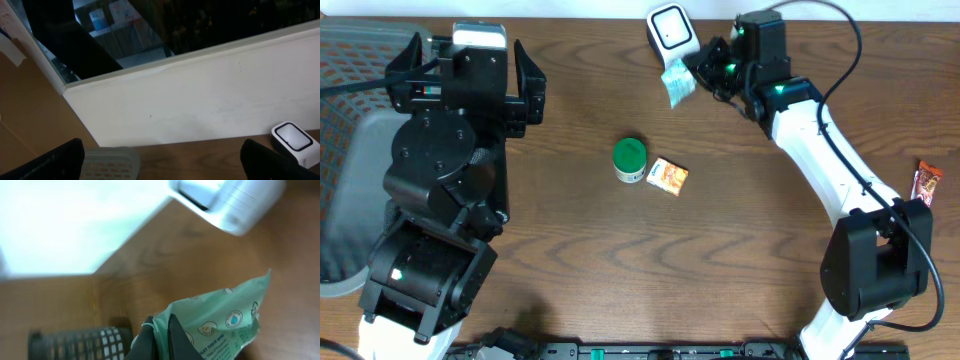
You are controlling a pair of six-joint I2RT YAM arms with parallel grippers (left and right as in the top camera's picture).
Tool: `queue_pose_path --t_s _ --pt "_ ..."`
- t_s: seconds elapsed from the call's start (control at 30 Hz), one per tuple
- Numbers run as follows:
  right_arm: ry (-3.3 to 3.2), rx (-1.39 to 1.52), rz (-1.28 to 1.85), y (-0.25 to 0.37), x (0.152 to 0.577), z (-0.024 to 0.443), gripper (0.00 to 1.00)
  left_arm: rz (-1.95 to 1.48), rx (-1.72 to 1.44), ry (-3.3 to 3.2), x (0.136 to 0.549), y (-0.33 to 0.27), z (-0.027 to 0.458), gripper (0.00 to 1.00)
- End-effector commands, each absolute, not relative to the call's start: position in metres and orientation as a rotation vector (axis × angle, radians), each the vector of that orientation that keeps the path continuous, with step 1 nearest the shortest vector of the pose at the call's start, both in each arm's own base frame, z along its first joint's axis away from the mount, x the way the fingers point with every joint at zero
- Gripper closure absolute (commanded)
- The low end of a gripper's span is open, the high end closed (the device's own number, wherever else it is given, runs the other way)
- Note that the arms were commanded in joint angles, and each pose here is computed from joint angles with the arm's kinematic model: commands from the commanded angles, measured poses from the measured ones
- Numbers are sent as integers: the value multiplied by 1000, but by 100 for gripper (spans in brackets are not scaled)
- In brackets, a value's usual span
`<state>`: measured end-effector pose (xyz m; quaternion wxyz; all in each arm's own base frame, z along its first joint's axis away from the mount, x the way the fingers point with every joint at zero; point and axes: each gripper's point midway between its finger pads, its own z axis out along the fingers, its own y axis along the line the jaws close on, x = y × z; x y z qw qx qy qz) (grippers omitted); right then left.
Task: Scan the item barcode
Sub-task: 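Lift the wipes pack and hold it against the scanner window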
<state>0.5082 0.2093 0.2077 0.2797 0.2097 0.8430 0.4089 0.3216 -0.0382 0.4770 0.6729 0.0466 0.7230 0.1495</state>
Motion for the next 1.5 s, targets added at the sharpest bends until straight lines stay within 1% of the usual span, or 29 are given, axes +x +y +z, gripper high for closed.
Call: queue_pose_path --t_s 0.0,0.13,0.3,0.37,0.53,0.63,0.8,1.0,1.33,1.47 --pt "2191 250 1080 208 514 230 99 344 93 1608 318 -34 486 0" --pt "2107 234 1075 200 532 237 99 344 93 1608 318 -34 486 0" --pt "1916 137 1110 208 563 249 99 344 94 1608 318 -34 486 0" --pt "1872 161 1144 209 572 246 99 344 93 1608 318 -34 486 0" --pt "1697 191 1239 211 600 227 99 344 93 1608 318 -34 486 0" --pt "1590 183 1269 204 610 217 99 344 93 1608 318 -34 486 0" --pt "1512 299 1288 180 626 181 99 344 93 1608 318 -34 486 0" --pt "1523 340 1274 171 631 147 99 344 93 1608 318 -34 486 0" --pt "1687 330 1271 185 626 110 99 344 93 1608 318 -34 486 0" --pt "1757 331 1211 188 626 91 99 344 93 1608 318 -34 486 0"
